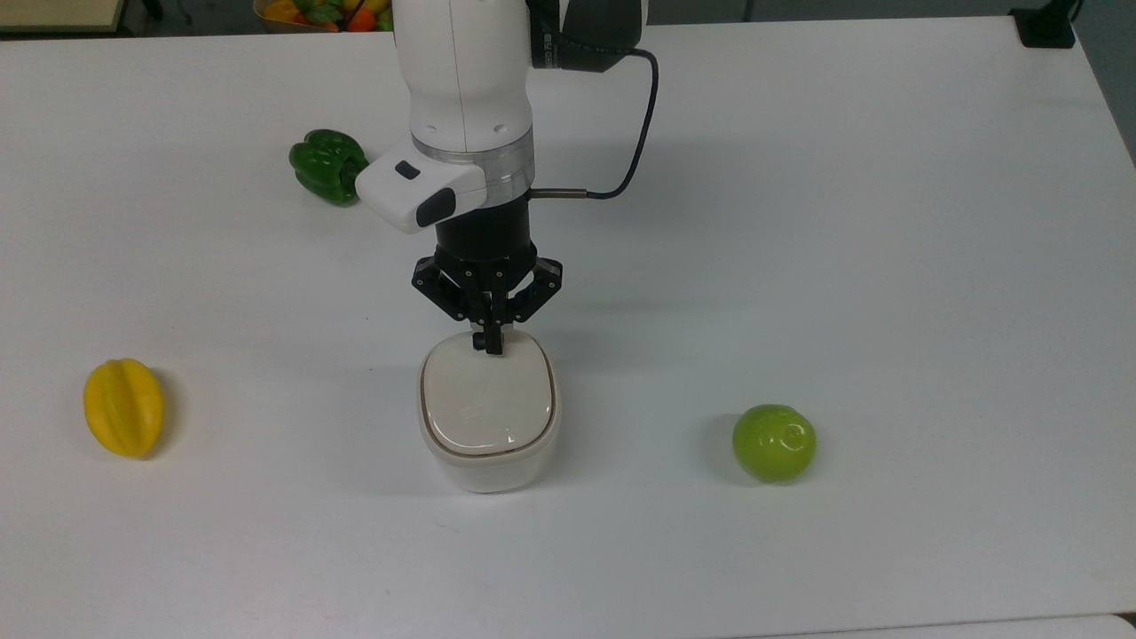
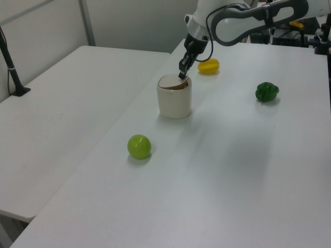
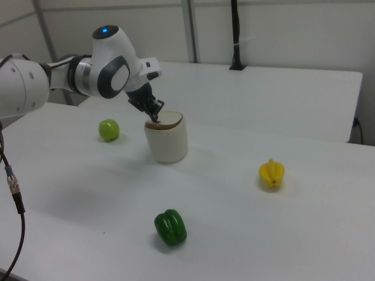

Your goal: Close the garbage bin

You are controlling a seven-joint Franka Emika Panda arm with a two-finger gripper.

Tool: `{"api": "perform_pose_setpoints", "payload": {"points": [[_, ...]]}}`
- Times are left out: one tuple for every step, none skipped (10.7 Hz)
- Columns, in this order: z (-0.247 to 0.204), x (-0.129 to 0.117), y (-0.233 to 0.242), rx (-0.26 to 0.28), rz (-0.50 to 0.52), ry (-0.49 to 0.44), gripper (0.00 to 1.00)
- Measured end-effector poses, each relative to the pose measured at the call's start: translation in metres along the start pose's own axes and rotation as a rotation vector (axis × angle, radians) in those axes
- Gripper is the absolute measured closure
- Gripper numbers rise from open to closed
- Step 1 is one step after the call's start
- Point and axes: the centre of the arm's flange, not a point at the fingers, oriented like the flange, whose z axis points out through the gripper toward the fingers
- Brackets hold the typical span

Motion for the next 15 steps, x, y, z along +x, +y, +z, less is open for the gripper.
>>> {"api": "perform_pose_setpoints", "payload": {"points": [[0.005,-0.003,0.001,-0.001,0.001,-0.012,0.99],[0.009,-0.006,0.001,-0.003,0.001,-0.021,0.99],[0.012,-0.008,0.002,-0.003,0.002,-0.028,0.99],[0.013,-0.009,0.002,-0.004,0.002,-0.031,0.99],[0.015,-0.01,0.003,-0.004,0.003,-0.033,0.99],[0.016,-0.011,0.003,-0.005,0.003,-0.036,0.99],[0.016,-0.011,0.003,-0.005,0.003,-0.036,0.99],[0.017,-0.011,0.003,-0.005,0.003,-0.036,0.99],[0.017,-0.011,0.003,-0.005,0.003,-0.036,0.99],[0.017,-0.011,0.003,-0.005,0.003,-0.036,0.99],[0.016,-0.011,0.003,-0.004,0.004,-0.036,0.99],[0.015,-0.01,0.003,-0.004,0.006,-0.032,0.99],[0.012,-0.009,0.004,0.0,0.012,-0.029,0.99],[0.007,-0.007,0.008,0.001,0.031,-0.022,0.99],[-0.002,-0.004,0.013,0.001,0.063,-0.009,0.99]]}}
